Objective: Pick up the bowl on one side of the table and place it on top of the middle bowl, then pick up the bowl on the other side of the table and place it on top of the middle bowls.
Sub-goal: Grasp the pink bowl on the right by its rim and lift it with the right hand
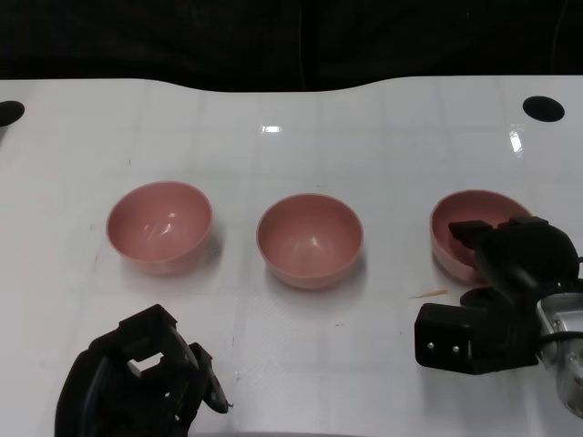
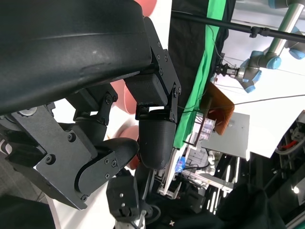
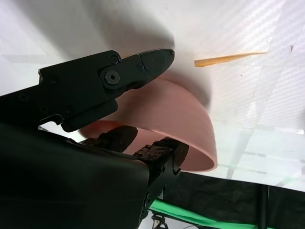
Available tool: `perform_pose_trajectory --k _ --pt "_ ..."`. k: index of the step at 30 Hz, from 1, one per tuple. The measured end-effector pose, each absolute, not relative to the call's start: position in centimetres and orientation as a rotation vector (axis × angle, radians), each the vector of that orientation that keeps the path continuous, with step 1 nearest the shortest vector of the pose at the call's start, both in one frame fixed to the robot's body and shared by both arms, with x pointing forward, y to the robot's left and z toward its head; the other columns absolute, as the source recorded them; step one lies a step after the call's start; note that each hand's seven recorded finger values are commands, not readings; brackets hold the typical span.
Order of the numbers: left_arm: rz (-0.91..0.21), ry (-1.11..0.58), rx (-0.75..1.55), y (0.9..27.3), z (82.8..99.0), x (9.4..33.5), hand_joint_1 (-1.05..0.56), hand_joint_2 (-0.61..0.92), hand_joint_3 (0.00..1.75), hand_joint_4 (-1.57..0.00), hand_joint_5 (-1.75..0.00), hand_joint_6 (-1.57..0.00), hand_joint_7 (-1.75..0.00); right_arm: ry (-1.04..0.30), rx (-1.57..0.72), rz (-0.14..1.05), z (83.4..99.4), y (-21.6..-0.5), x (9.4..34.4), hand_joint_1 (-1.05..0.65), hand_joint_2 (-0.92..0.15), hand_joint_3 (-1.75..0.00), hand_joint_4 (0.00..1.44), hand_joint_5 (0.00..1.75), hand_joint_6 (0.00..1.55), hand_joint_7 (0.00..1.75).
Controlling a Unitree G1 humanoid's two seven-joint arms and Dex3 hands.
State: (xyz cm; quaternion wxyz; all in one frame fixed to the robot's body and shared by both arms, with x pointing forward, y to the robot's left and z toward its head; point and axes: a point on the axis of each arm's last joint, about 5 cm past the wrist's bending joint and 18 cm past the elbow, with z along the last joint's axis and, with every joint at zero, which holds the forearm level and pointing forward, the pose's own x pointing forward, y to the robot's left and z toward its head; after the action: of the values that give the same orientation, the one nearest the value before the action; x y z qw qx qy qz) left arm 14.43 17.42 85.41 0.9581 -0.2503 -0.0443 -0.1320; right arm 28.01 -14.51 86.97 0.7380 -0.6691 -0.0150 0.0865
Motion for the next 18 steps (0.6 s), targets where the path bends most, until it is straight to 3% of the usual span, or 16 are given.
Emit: perform_pose_trajectory --k 2,3,4,6,8,12,13,14,16,18 --pt "-0.267 -0.089 -0.507 17.43 85.4 14.36 -0.09 0.27 1.3 -1.0 -1.44 -0.96 -1.31 -0.039 -1.474 0.188 86.82 -14.52 28.3 -0.39 -0.92 -0.06 0.79 0.25 0.65 0.07" --pt "-0.267 -0.089 -0.507 17.44 85.4 14.34 -0.09 0.27 1.3 -1.0 -1.44 -0.96 -1.3 -0.047 -1.477 0.191 86.76 -14.55 28.43 -0.36 -0.92 -0.08 0.85 0.45 0.74 0.07" --pt "-0.268 -0.089 -0.507 17.44 85.4 14.32 -0.09 0.27 1.3 -1.0 -1.43 -0.97 -1.3 -0.059 -1.48 0.195 86.75 -14.56 28.57 -0.33 -0.92 -0.09 0.82 0.69 0.8 0.04" --pt "-0.269 -0.089 -0.507 17.44 85.4 14.3 -0.09 0.27 1.3 -1.0 -1.43 -0.97 -1.3 -0.078 -1.481 0.2 86.74 -14.54 28.75 -0.32 -0.92 -0.1 0.81 0.82 0.84 0.03" --pt "-0.27 -0.09 -0.506 17.44 85.44 14.22 -0.1 0.27 1.29 -1.01 -1.43 -0.97 -1.3 -0.094 -1.465 0.199 86.6 -14.63 28.8 -0.29 -0.92 -0.06 0.8 1.23 1.05 0.07" --pt "-0.272 -0.092 -0.506 17.39 85.49 14.18 -0.09 0.28 1.28 -1.0 -1.43 -0.97 -1.3 -0.151 -1.431 0.181 86.27 -14.81 28.75 -0.28 -0.88 -0.02 0.84 1.67 1.24 0.15" --pt "-0.273 -0.092 -0.506 17.37 85.49 14.17 -0.1 0.28 1.28 -1.0 -1.43 -0.96 -1.29 -0.172 -1.421 0.175 86.18 -14.84 28.69 -0.25 -0.89 -0.02 0.88 1.7 1.09 0.67" --pt "-0.274 -0.091 -0.507 17.35 85.49 14.18 -0.1 0.29 1.26 -1.0 -1.43 -0.96 -1.29 -0.194 -1.409 0.169 86.08 -14.86 28.63 -0.23 -0.91 -0.03 0.91 1.73 0.85 1.3" --pt "-0.275 -0.091 -0.508 17.32 85.48 14.17 -0.1 0.31 1.24 -1.0 -1.43 -0.97 -1.29 -0.236 -1.39 0.15 86.08 -14.87 28.63 -0.22 -0.92 -0.11 0.89 1.74 0.7 1.65" --pt "-0.274 -0.093 -0.514 17.32 85.48 14.17 -0.09 0.32 1.25 -1.0 -1.43 -0.97 -1.28 -0.261 -1.382 0.141 86.11 -14.87 28.64 -0.21 -0.92 -0.15 0.88 1.75 0.68 1.72"
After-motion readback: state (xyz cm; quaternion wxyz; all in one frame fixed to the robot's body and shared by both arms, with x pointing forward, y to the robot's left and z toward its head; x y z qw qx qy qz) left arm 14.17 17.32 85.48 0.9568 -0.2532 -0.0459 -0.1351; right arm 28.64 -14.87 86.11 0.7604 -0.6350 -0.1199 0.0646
